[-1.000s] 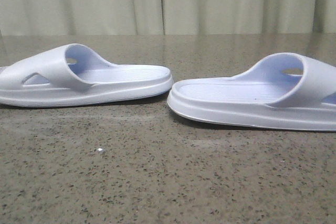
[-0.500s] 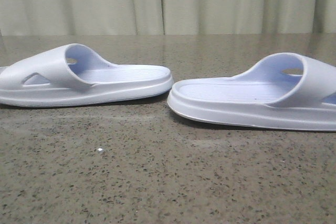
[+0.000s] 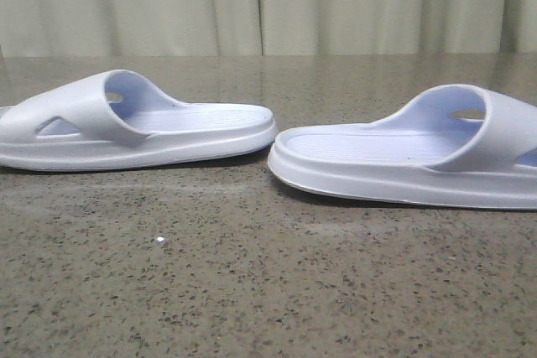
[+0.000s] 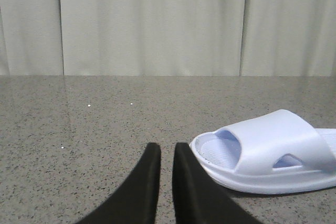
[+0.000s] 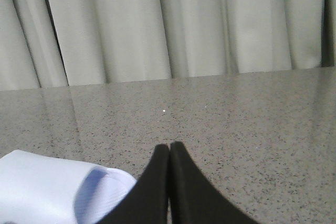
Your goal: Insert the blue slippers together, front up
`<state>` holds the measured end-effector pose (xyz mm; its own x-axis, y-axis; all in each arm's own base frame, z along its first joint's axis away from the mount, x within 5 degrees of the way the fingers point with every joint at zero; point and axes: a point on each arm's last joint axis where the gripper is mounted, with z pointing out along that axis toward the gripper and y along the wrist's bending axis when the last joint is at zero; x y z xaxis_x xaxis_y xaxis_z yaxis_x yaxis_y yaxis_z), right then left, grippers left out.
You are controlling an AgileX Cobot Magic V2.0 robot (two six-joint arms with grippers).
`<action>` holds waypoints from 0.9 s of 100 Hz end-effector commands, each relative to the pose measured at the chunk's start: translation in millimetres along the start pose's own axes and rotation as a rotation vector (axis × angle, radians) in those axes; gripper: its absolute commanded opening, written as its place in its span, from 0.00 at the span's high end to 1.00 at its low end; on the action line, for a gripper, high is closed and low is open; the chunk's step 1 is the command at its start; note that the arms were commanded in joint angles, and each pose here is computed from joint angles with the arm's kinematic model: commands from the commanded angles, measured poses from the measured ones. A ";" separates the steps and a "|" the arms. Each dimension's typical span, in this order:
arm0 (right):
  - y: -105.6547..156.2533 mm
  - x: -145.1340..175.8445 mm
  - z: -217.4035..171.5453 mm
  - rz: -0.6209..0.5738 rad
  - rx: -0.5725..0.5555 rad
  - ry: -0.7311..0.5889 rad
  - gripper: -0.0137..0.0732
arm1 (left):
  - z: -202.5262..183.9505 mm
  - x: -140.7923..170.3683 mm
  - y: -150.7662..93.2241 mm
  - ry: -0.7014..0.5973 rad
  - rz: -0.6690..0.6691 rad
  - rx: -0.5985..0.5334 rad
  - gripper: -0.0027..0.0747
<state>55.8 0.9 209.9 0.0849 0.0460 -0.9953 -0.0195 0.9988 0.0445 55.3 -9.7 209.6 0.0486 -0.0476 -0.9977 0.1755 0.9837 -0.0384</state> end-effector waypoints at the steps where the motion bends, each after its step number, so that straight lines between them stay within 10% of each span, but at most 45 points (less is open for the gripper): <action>1: 1.0 -2.4 -1.6 -0.011 -0.014 -0.086 0.97 | -2.5 -6.4 -0.8 -0.105 -0.016 0.014 0.94; 63: 1.0 -2.6 -1.6 -0.009 -0.014 -0.088 0.97 | -2.5 -6.1 -0.7 -0.102 -0.042 0.014 0.95; 90: -0.2 -14.6 -2.9 0.223 -0.010 -0.119 0.97 | -4.3 -18.2 1.0 -0.137 -0.488 0.023 0.95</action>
<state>55.8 0.9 209.9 0.0804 0.2153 -0.9732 -0.0337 0.9764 0.2132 55.0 -10.6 210.4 -0.0112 -0.3618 -0.9322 0.1925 0.9140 -0.3571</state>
